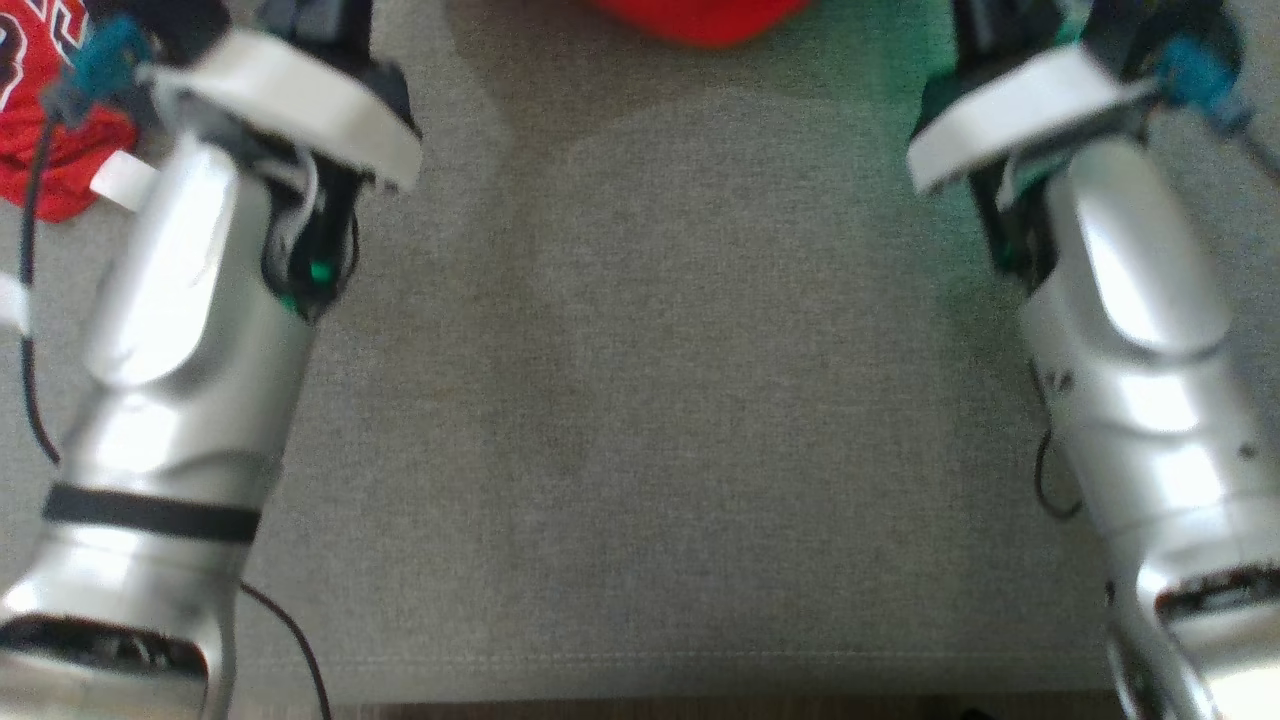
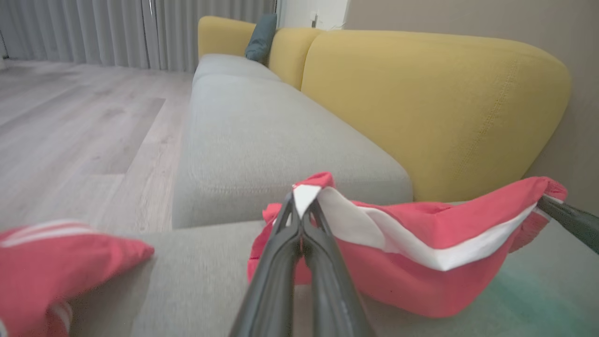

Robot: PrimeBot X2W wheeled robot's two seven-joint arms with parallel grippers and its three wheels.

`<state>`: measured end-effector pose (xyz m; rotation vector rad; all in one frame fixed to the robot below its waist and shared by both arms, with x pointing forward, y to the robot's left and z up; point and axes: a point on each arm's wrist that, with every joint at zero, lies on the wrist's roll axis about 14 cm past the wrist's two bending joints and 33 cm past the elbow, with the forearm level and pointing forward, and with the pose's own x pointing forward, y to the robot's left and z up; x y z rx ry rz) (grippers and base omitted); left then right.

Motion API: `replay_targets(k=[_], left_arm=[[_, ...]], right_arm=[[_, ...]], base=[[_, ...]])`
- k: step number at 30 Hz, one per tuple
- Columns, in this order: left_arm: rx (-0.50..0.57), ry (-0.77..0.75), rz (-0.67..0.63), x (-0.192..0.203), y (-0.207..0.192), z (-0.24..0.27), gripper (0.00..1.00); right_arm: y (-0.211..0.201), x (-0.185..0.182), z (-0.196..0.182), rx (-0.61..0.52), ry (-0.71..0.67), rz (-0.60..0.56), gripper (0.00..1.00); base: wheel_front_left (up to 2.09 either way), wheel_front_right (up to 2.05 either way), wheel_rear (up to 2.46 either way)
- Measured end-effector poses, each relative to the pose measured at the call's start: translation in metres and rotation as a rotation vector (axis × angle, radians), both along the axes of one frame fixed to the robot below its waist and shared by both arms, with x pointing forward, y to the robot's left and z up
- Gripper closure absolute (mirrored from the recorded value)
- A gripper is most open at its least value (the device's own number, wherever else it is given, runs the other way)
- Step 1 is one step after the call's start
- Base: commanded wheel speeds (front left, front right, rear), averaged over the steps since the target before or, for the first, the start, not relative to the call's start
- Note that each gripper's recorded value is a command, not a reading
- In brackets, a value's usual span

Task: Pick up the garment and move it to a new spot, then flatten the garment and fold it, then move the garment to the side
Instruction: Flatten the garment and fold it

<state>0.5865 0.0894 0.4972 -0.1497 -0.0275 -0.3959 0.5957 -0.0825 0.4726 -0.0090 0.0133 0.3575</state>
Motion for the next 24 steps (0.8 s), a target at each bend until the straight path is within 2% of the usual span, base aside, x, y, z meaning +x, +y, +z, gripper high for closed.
replay_targets(k=[2, 4, 11, 24], left_arm=[[-0.029, 0.046, 0.012, -0.009, 0.004, -0.017, 1.0], [-0.057, 0.067, 0.016, -0.019, 0.004, -0.022, 1.0], [-0.147, 0.0, 0.037, -0.053, 0.009, 0.002, 1.0], [-0.245, -0.054, 0.052, -0.18, 0.011, 0.036, 1.0]], right_arm=[[0.002, -0.013, -0.018, 0.022, 0.046, 0.001, 1.0], [0.0, -0.023, -0.021, 0.049, 0.057, -0.007, 1.0], [-0.007, -0.055, 0.009, 0.135, -0.02, -0.026, 1.0], [-0.021, -0.171, 0.037, 0.234, -0.059, -0.07, 1.0]], base=[[0.0, 0.0, 0.0], [0.0, 0.0, 0.0], [0.0, 0.0, 0.0], [0.0, 0.0, 0.0]])
